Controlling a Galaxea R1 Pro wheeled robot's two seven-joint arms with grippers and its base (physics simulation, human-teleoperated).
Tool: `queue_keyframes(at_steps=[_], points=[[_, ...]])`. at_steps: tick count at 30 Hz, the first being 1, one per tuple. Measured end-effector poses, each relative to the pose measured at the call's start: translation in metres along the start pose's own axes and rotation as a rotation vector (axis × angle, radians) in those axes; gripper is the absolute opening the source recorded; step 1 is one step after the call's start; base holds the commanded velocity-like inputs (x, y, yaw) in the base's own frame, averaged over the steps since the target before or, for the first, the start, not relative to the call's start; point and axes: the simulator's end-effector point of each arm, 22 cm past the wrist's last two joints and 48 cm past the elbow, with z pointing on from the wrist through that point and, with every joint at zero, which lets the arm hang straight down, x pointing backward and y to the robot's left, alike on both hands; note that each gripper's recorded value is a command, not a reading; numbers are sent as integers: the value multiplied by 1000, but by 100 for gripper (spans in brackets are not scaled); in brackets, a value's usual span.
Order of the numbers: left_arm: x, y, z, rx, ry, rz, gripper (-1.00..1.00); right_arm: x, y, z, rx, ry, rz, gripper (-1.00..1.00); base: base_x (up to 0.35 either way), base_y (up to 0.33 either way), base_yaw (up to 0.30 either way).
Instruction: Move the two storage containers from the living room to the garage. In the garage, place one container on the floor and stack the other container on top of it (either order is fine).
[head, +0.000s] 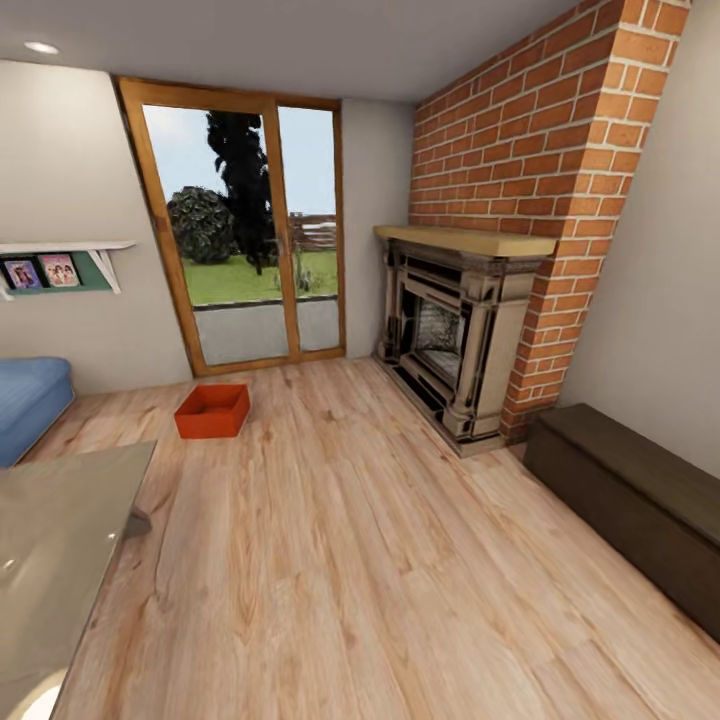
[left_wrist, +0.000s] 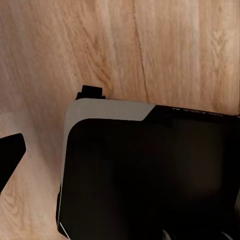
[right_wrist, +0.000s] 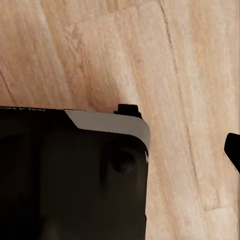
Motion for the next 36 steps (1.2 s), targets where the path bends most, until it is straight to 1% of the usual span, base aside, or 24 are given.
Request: queue_keyframes(at_steps=[36], points=[[0,0,0,0,0,0,100,0,1,0,-1,0,1,100,322,0,1]])
